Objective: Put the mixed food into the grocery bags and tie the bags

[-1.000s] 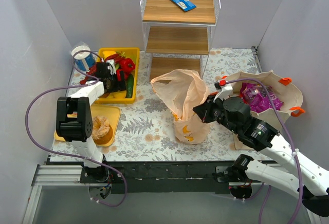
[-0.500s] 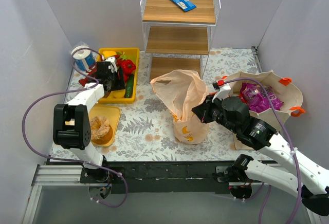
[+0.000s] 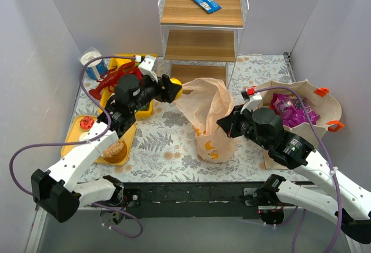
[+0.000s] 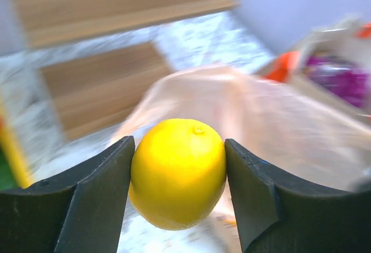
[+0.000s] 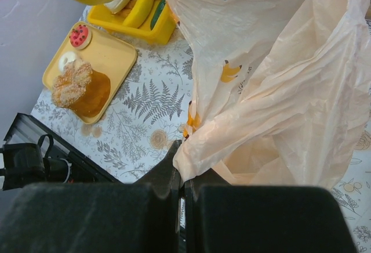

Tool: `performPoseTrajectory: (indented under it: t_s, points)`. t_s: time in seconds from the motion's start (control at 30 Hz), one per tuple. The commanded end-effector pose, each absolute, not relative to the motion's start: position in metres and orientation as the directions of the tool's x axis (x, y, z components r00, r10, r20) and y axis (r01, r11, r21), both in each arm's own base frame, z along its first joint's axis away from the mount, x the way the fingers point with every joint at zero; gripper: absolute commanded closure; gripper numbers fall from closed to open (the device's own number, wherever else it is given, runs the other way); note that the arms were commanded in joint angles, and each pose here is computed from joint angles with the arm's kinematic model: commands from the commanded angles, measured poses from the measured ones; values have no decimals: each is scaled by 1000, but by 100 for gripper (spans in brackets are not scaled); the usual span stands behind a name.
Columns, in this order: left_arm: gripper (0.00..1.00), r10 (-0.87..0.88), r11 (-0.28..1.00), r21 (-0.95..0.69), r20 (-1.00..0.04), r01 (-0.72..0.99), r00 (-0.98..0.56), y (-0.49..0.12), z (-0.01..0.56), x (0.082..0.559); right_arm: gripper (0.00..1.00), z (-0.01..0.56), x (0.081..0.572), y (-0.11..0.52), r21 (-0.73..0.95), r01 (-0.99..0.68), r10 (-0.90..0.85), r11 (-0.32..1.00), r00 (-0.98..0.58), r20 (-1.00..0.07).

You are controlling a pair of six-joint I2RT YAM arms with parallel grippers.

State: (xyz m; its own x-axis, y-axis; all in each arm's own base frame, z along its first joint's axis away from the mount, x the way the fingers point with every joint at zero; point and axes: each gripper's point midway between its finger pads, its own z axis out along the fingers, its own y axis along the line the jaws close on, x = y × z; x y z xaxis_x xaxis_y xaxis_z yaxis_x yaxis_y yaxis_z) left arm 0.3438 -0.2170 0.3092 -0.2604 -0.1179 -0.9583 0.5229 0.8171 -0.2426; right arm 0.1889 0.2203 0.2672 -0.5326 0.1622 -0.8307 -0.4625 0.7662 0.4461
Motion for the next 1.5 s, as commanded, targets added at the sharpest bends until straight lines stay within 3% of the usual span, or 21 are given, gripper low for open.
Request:
performPoseTrajectory:
  t_s: [0.0,0.33,0.6,0.77,0.83,0.87,0.9,1.07,1.47]
  points:
    - [64,-209,694,-325,-945,642,-252,-264,344,316,99,294,190,218,455,-479,206,751,-485,-850]
    - [63,-58,489,-411,-895,769,-442,-383,254,255,99,288,191,211,445,-455,207,772,-482,-852]
    - [62,111,501,-472,-796,725,-595,-415,137,240,99,286,191,208,441,-449,206,777,-481,-852]
    - [60,182,534,-452,-764,715,-619,-419,98,237,99,284,190,207,442,-447,205,778,-483,-851]
    - [52,175,543,-446,-768,711,-616,-417,100,239,99,284,190,205,441,-444,207,780,-482,-852]
    - [45,170,546,-444,-771,710,-613,-417,103,240,99,282,190,205,438,-440,205,784,-482,-852]
    - [31,167,552,-435,-778,712,-605,-417,107,242,99,282,190,203,436,-436,205,787,-481,-852]
    - [2,136,603,-387,-811,697,-569,-411,133,256,99,284,189,200,435,-431,212,791,-475,-854]
    - [2,36,669,-327,-883,667,-469,-350,214,278,99,285,187,192,432,-420,221,798,-462,-859]
